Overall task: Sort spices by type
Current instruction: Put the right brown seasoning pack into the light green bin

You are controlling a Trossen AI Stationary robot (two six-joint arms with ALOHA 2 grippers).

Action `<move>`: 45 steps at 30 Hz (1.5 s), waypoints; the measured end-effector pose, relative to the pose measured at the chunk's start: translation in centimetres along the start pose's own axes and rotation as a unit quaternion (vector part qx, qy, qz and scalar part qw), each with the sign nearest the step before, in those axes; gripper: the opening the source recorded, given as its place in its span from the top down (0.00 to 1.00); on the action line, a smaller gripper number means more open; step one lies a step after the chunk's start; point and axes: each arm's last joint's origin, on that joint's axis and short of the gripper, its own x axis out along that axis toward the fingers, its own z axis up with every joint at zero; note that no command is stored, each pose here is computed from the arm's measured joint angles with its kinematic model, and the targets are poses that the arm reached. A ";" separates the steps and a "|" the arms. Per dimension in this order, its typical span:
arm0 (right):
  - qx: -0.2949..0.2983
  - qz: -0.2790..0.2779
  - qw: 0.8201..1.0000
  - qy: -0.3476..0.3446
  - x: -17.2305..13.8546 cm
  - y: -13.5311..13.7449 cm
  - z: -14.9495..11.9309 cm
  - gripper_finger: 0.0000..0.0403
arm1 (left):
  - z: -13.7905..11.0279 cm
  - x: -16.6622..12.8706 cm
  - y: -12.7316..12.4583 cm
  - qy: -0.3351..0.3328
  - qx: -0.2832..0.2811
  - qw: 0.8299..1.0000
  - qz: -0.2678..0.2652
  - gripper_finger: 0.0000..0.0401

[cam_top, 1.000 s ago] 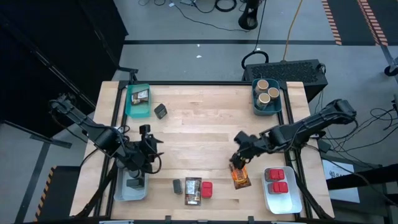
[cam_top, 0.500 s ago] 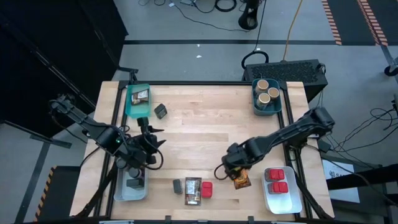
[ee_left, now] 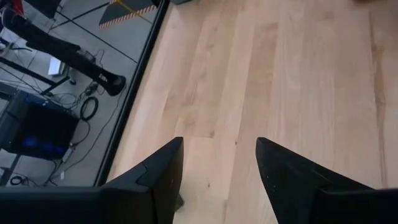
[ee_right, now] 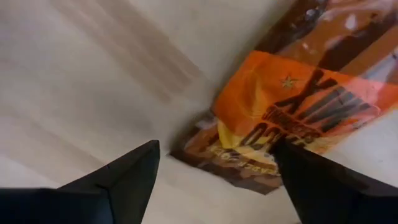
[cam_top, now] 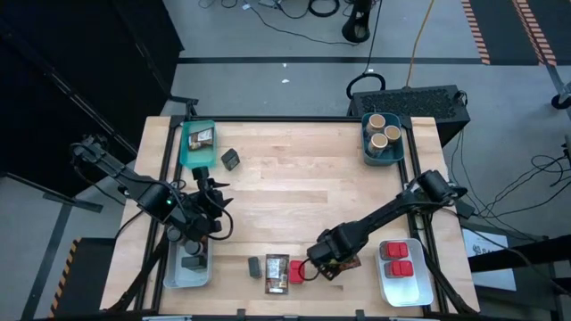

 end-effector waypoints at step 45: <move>-0.406 0.222 0.770 -0.440 -18.5 -2.4 -0.2 1.00 | 3.2 -0.3 -1.9 -0.114 0.054 0.980 -0.156 0.49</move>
